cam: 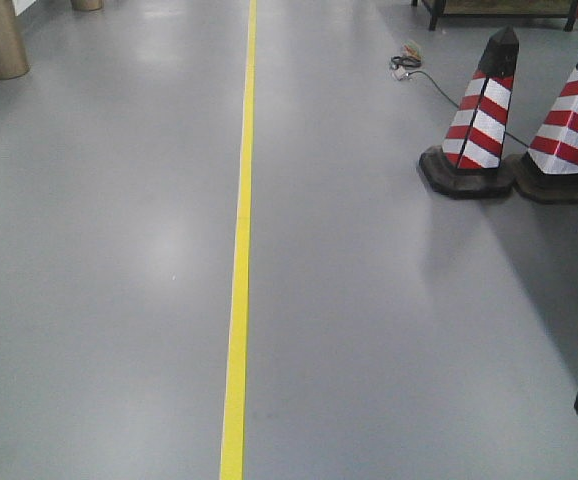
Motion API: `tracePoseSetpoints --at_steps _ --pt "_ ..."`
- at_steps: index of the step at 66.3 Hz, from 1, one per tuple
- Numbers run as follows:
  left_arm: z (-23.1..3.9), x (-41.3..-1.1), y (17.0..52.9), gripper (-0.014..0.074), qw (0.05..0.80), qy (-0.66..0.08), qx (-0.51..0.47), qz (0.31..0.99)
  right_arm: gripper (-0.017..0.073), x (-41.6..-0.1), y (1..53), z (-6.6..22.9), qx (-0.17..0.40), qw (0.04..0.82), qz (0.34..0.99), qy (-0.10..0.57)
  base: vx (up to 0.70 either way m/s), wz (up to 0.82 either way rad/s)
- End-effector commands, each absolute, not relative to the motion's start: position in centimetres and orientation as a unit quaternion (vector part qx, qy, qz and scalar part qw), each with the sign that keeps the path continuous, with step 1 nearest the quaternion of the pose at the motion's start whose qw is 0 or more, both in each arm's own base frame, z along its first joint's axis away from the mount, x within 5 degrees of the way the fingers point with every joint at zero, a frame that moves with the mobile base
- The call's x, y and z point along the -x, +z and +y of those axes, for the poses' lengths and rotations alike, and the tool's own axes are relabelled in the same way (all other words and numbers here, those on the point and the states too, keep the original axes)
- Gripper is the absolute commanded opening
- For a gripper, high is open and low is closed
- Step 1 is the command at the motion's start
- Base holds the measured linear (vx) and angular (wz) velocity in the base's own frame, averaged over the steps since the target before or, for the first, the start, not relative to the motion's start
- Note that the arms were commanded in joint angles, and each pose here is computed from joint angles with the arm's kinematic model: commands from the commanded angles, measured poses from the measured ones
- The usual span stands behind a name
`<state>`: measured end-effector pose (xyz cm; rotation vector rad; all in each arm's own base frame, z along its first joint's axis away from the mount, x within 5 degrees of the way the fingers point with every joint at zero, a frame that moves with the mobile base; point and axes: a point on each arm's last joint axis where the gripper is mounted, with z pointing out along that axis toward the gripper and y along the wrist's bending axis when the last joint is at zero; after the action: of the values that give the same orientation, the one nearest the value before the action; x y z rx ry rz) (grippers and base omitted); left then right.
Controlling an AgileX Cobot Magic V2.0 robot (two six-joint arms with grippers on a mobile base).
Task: Move and align brake pads A on conveyor
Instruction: 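Drive along the yellow floor line past the striped cones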
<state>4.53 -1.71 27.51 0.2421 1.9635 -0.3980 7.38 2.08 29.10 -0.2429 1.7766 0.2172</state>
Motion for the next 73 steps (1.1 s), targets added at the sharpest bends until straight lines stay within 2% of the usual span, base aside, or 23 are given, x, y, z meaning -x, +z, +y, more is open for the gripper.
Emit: tracePoseSetpoints --at_steps 1,73 --pt "-1.87 -4.69 29.12 -0.0006 0.575 -0.183 -0.103 0.791 -0.0004 -7.47 30.89 2.21 0.111 0.664 0.733 0.099 0.76 -0.12" --pt "-1.87 -4.69 29.12 -0.0006 0.575 -0.183 -0.103 0.791 -0.0004 -7.47 30.89 2.21 0.111 0.664 0.733 0.099 0.74 0.01"
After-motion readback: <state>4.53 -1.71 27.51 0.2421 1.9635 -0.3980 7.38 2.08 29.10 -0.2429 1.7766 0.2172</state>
